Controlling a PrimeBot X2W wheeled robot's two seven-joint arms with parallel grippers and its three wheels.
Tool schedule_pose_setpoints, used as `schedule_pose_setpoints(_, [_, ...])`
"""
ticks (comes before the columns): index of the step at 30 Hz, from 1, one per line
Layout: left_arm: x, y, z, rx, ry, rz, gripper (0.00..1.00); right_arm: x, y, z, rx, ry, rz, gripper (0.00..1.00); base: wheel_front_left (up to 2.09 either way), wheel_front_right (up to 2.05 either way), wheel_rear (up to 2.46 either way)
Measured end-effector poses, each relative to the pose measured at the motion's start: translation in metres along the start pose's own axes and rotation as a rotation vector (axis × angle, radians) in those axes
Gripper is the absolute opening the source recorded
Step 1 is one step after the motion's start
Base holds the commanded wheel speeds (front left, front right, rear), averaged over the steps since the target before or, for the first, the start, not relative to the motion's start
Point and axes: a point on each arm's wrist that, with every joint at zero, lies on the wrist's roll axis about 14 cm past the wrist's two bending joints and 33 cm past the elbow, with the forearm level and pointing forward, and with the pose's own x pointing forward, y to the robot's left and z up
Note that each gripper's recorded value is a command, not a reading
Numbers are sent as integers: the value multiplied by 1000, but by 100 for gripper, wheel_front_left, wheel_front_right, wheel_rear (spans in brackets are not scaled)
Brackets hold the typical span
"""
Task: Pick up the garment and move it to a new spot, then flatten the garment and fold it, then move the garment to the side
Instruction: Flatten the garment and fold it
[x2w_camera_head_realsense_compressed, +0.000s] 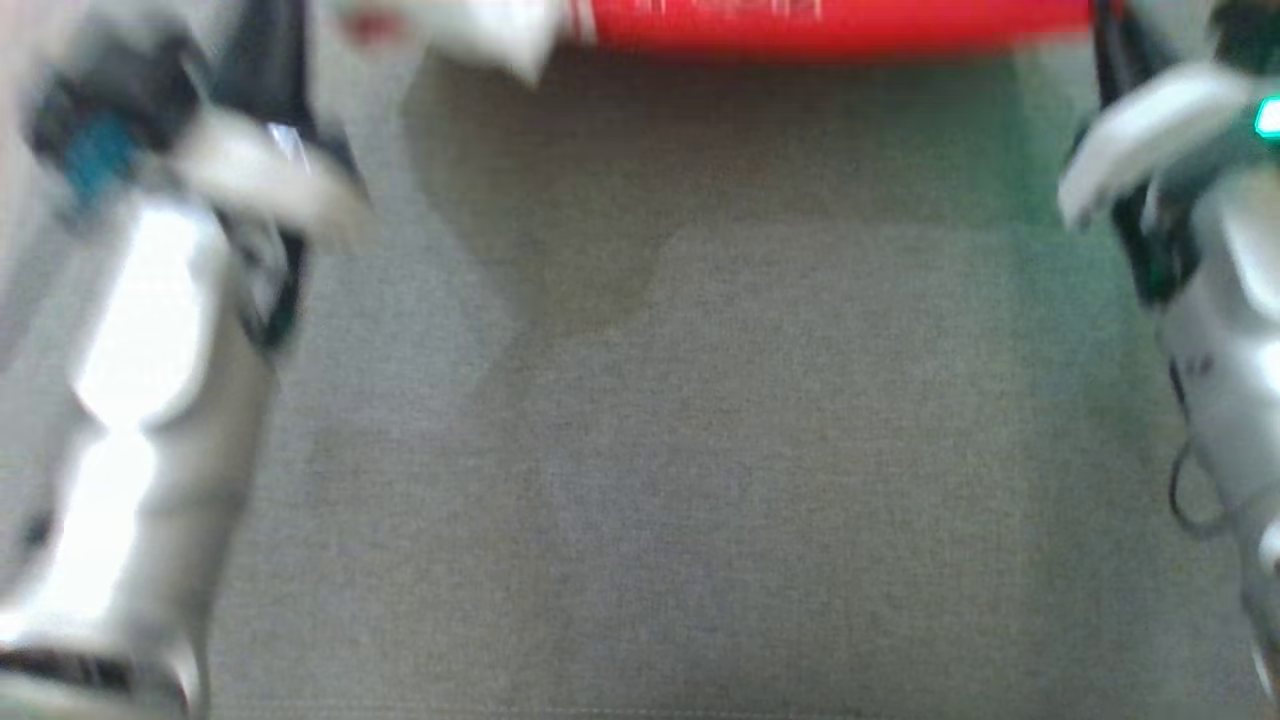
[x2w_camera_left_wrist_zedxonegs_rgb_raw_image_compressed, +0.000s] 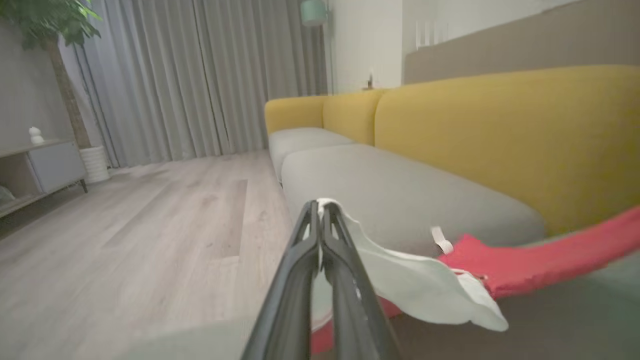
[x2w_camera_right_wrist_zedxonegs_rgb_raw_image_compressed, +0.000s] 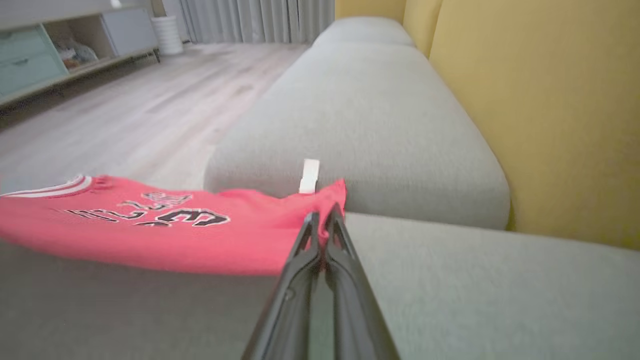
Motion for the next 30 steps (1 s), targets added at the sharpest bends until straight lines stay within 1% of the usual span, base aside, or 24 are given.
schedule_pose_setpoints(3, [-41,-15,-37,-19,95,-25,0,-21,1,-31,-23,98,9,0,0,0,0])
schedule_pose_setpoints(5, [-68,-20,-54,-13,148,-40,0,-34,1,-44,-31,151,15,0,0,0,0])
schedule_pose_setpoints(7, [-91,-21,-64,-23,191,-47,0,-47,4,-53,-31,198,26,0,0,0,0])
schedule_pose_setpoints(9, [-113,-25,-72,-54,239,-58,0,-58,12,-58,29,241,36,0,0,0,0])
schedule_pose_setpoints(10, [-123,-27,-74,-70,261,-66,0,-64,18,-61,38,265,54,0,0,0,0])
schedule_pose_setpoints(12, [-144,-31,-79,-77,309,-91,0,-78,26,-66,22,311,90,0,0,0,0])
schedule_pose_setpoints(15, [-173,-39,-82,-73,377,-138,0,-101,29,-77,8,390,123,0,0,0,0])
schedule_pose_setpoints(18, [-197,-52,-81,-81,428,-192,0,-126,22,-86,10,461,137,0,0,0,0])
schedule_pose_setpoints(21, [-221,-67,-80,-85,489,-247,0,-148,20,-92,44,519,153,0,0,0,0])
schedule_pose_setpoints(25, [-249,-74,-75,-90,537,-268,0,-176,29,-100,95,575,206,0,0,0,0])
schedule_pose_setpoints(28, [-260,-79,-68,-95,542,-277,0,-194,41,-107,151,620,258,0,0,0,0])
schedule_pose_setpoints(30, [-263,-83,-64,-107,545,-293,0,-202,44,-109,159,639,277,0,0,0,0])
